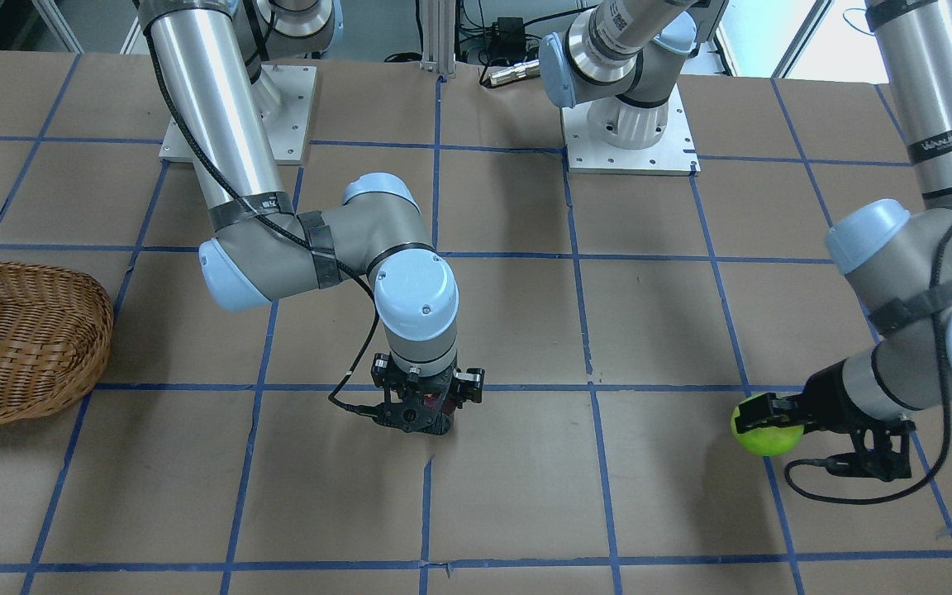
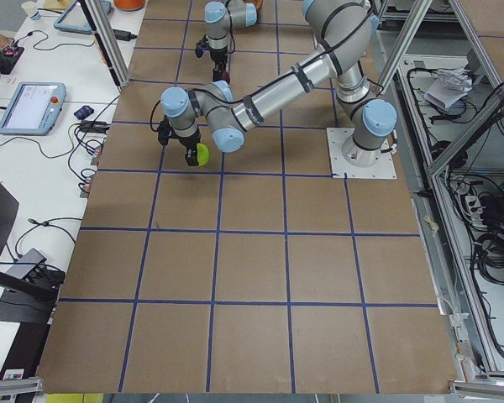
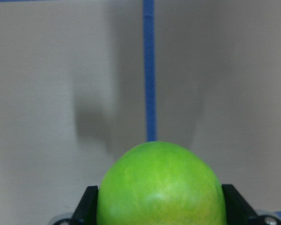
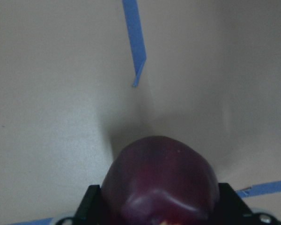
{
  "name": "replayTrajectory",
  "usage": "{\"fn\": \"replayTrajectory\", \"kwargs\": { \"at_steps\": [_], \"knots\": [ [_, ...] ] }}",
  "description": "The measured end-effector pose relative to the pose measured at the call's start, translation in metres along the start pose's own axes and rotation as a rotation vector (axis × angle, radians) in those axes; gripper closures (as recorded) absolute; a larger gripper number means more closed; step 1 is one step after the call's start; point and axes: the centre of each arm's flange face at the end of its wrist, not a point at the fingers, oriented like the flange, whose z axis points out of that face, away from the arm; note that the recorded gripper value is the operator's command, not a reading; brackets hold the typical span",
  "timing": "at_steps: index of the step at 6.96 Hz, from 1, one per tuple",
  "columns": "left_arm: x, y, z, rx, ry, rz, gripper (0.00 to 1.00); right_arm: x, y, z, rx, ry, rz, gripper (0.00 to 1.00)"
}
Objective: Put all apples into basket
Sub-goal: 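Carry the purple apple toward the basket while the left brings the green apple to center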
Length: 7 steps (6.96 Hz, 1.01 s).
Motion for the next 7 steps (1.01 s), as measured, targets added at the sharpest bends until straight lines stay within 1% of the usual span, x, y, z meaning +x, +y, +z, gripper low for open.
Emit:
{"fn": "replayTrajectory", "kwargs": {
  "at_steps": [1,2,3,4,5,6,7],
  "knots": [
    [0.040,0.007,0.000,-0.006,0.008,-0.049,0.78,0.003,-0.003,-0.011,0.013,-0.004,0.001,0.65],
    [0.081,0.014,-0.002,-0.005,0.019,-0.099,0.81,0.016,-0.009,-0.034,0.028,-0.007,-0.004,0.68],
    [0.130,0.021,0.002,-0.009,0.033,-0.143,0.82,0.049,-0.022,-0.063,0.029,0.001,-0.024,0.68],
    [0.185,0.027,0.011,-0.011,0.036,-0.201,0.82,0.106,-0.045,-0.090,0.018,0.011,-0.065,0.68],
    [0.245,0.037,0.023,0.002,0.034,-0.252,0.82,0.179,-0.069,-0.108,0.007,0.019,-0.144,0.69],
    [0.302,0.052,0.035,0.014,0.034,-0.288,0.82,0.257,-0.089,-0.117,0.004,0.030,-0.212,0.70],
    [0.350,0.070,0.048,0.015,0.030,-0.312,0.82,0.342,-0.104,-0.120,-0.002,0.043,-0.253,0.71]
  ]
}}
